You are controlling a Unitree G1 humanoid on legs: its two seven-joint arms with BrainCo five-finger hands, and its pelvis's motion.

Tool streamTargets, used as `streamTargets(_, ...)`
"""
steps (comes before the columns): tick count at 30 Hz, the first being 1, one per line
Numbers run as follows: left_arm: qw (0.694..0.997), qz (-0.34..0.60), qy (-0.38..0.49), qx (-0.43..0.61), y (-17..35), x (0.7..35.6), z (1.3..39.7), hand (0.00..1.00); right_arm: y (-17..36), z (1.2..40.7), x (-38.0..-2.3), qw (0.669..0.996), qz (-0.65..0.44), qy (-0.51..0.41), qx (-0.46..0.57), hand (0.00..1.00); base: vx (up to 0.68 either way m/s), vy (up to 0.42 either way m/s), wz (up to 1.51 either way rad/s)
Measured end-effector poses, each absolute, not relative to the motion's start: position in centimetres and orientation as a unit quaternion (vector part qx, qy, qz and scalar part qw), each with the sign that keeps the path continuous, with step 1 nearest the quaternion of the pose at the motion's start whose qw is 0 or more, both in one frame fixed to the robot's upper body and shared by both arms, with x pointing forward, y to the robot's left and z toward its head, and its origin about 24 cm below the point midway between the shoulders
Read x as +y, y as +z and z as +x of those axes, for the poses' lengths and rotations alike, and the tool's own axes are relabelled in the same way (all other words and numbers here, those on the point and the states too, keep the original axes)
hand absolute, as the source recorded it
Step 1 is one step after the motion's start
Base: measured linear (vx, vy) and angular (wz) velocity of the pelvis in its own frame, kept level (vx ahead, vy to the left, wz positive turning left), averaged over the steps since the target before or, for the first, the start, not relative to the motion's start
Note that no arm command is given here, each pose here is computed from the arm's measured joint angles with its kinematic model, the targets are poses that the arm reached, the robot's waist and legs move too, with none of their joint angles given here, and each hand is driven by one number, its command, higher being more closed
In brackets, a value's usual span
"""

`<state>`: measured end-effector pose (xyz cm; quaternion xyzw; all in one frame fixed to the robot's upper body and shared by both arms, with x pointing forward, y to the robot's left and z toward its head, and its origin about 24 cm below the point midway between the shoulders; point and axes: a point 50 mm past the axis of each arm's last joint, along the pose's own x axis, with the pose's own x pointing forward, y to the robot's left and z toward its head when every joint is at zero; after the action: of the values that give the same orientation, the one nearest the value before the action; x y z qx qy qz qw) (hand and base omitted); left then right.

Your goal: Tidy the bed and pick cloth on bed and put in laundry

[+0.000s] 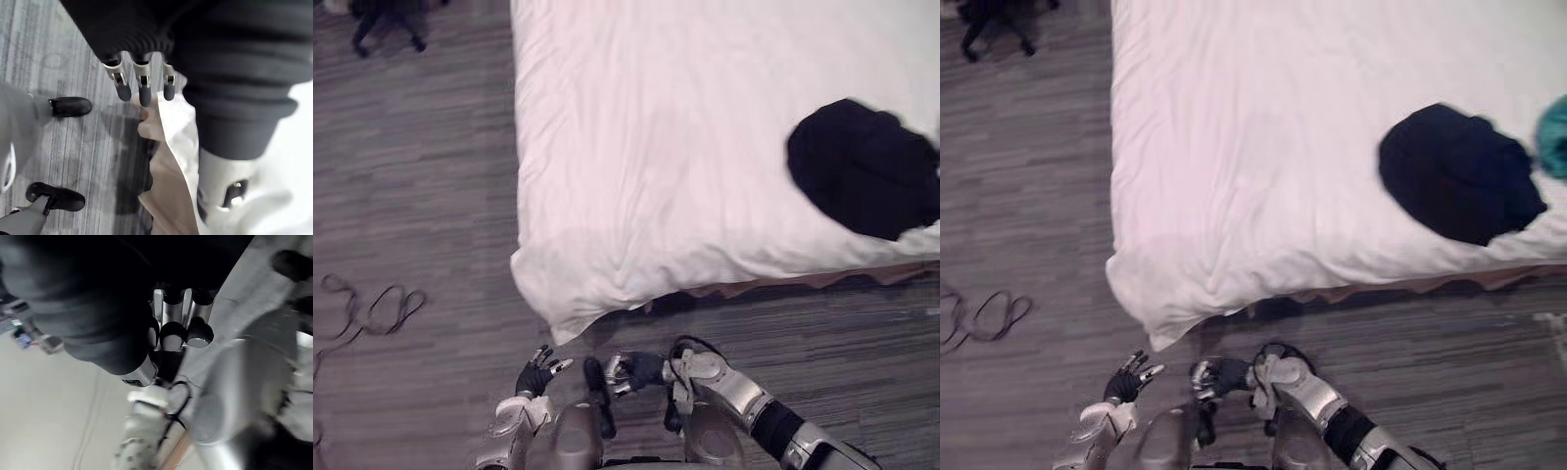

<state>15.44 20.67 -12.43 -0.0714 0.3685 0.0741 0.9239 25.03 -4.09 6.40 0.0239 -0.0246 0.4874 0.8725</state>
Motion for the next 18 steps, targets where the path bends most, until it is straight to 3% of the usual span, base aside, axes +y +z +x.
streamTargets(4, 0.918, -0.066, 0.082, 0.383, -12.8, 20.7, 15.1, 0.00, 10.6, 27.8, -4.3, 0.900, 0.037, 0.422, -0.101, 1.00, -0.08, 0.001, -0.13)
streamTargets(10, 0.932, -0.078, 0.061, 0.348, -11.6, 19.0, 18.3, 0.00, 19.2, 35.8, -9.5, 0.952, 0.012, 0.244, -0.182, 1.00, -0.12, 0.001, 0.18)
streamTargets(14, 0.930, -0.088, 0.060, 0.351, -11.6, 18.7, 18.3, 0.00, 16.1, 38.9, -15.9, 0.993, 0.017, 0.092, -0.069, 1.00, -0.02, -0.001, 0.07)
streamTargets(18, 0.932, -0.101, 0.055, 0.345, -11.6, 18.1, 18.3, 0.00, 12.9, 38.2, -19.2, 0.998, 0.047, 0.025, -0.031, 1.00, 0.06, 0.034, -0.05)
